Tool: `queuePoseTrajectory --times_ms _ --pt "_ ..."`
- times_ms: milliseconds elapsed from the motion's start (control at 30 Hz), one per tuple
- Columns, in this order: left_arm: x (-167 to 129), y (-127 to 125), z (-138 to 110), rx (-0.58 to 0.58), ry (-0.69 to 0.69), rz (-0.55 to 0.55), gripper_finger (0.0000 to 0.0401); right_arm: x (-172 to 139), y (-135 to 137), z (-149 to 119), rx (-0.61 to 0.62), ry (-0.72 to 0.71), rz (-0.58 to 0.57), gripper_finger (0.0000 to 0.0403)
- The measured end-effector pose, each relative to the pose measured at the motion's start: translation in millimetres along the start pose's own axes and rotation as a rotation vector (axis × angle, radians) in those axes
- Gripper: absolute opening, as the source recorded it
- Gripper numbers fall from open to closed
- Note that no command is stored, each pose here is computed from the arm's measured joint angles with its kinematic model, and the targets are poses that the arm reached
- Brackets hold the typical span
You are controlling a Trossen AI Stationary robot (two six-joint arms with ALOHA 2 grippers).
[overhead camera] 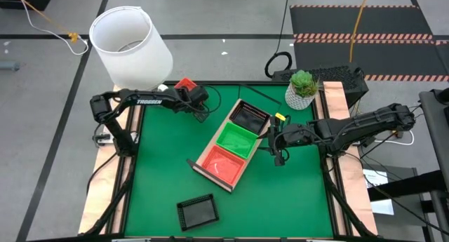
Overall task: Stack baskets on shelf by color
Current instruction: Stack the orange bin into the stacked orange bin on the shelf
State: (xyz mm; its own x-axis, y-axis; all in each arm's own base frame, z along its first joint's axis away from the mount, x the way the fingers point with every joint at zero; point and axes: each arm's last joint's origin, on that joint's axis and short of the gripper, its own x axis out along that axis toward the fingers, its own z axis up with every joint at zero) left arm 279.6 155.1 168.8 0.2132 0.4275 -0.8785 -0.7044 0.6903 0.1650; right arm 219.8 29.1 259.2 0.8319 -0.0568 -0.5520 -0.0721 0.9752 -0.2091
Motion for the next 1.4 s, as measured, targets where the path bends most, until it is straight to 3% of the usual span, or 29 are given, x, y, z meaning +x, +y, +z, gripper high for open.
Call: queuePoseTrajectory --times_ms 300,500,767,1100,1267,1400 --pt "-18.0 -6.2 6.0 0.113 -0.031 -0.013 0.0017 0.0 -0.1 0.4 0.001 -0.004 -0.001 0.016" --pt "-57.7 -19.7 8.4 0.201 -0.129 -0.02 0.002 0.3 -2.6 1.9 0.016 -0.02 -0.012 0.016" --pt "-120.0 -46.4 -9.1 0.479 -0.311 0.018 0.0014 1.1 -10.7 6.2 0.079 -0.071 -0.047 0.016" --pt "-177.8 -79.3 -36.7 0.728 -0.552 0.079 0.0011 -0.1 -19.2 26.3 0.221 -0.278 -0.193 0.016" --pt "-194.1 -99.4 -41.1 0.769 -0.693 0.058 0.0005 10.4 -13.2 41.2 0.235 -0.34 -0.171 0.016" --pt "-195.1 -104.8 -38.4 0.726 -0.734 0.086 0.001 25.9 -2.8 62.2 0.141 -0.286 -0.216 0.016"
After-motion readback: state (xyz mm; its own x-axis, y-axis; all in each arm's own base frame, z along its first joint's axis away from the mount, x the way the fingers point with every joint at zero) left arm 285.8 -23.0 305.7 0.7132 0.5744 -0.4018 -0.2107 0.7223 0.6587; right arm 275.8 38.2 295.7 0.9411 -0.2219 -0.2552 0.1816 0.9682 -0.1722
